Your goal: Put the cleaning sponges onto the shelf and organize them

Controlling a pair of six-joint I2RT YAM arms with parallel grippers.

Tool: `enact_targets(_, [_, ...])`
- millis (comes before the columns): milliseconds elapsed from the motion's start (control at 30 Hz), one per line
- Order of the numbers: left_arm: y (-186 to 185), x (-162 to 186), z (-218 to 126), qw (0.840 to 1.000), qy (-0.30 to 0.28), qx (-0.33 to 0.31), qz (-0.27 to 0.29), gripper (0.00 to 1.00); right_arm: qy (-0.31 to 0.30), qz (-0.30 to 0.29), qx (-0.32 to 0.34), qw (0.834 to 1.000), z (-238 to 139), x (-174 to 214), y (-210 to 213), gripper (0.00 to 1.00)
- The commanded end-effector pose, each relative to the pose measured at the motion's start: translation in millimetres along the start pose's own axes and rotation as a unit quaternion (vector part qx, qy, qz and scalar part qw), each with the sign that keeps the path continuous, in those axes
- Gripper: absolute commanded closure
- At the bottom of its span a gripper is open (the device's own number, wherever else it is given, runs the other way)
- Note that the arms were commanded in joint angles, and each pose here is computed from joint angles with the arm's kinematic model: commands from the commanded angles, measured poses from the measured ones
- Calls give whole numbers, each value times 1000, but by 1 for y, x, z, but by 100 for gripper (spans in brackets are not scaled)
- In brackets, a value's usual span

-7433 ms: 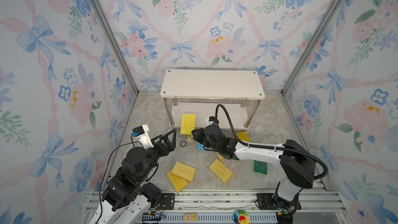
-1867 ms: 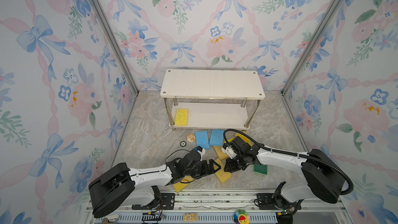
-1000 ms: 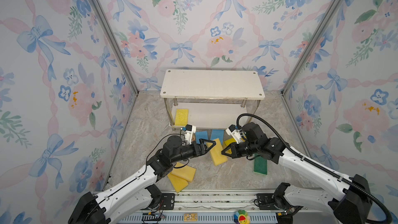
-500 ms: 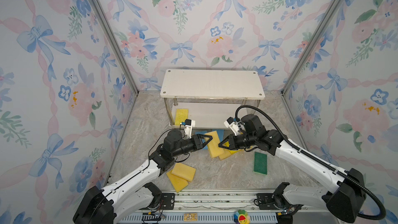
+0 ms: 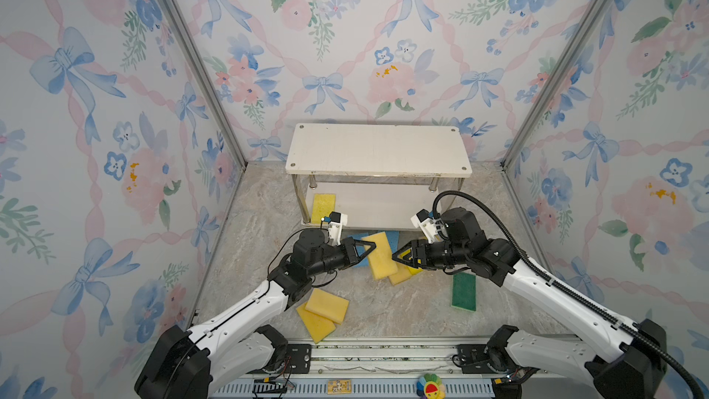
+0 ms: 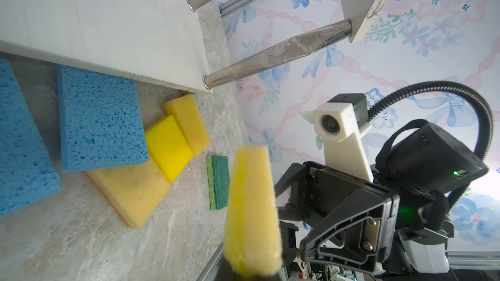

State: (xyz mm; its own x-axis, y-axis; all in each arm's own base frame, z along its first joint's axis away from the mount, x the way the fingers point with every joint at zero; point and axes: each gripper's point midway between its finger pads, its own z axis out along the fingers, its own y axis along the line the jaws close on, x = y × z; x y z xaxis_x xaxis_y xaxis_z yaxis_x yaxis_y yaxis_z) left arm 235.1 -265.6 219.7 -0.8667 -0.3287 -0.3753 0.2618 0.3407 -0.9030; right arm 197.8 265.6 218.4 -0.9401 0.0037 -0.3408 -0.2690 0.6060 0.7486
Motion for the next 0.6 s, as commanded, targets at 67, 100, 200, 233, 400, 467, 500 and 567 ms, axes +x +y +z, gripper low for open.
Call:
enact_targets(67, [-17, -6, -4, 999, -3, 20, 28, 98, -8, 21, 16, 1000, -3, 9, -3, 37])
enact_targets(100, [-17, -7, -4, 999, -4, 20, 28, 97, -6, 21, 17, 1000, -2, 12, -2, 37])
enact_targets(200, [-19, -7, -4, 999, -3, 24, 27, 97, -5, 18, 15, 1000, 1, 16, 0, 37])
enact_targets(233, [-19, -7, -4, 999, -3, 23, 26, 97, -4, 19, 12, 1000, 2, 18, 1, 38])
enact_targets(400, [-21, -8, -5, 999, -6, 27, 22, 98, 3, 15, 3, 1000, 10, 22, 5, 40])
enact_targets(467, [-22, -8, -6, 999, -5, 28, 21, 98, 3, 15, 1, 1000, 12, 23, 6, 42])
enact_targets(500, [-22, -8, -6, 999, -6, 28, 20, 98, 2, 14, -1, 1000, 12, 23, 7, 42])
enact_targets(567, [-21, -7, -7, 999, -7, 28, 18, 98, 0, 11, -7, 1000, 12, 23, 10, 44])
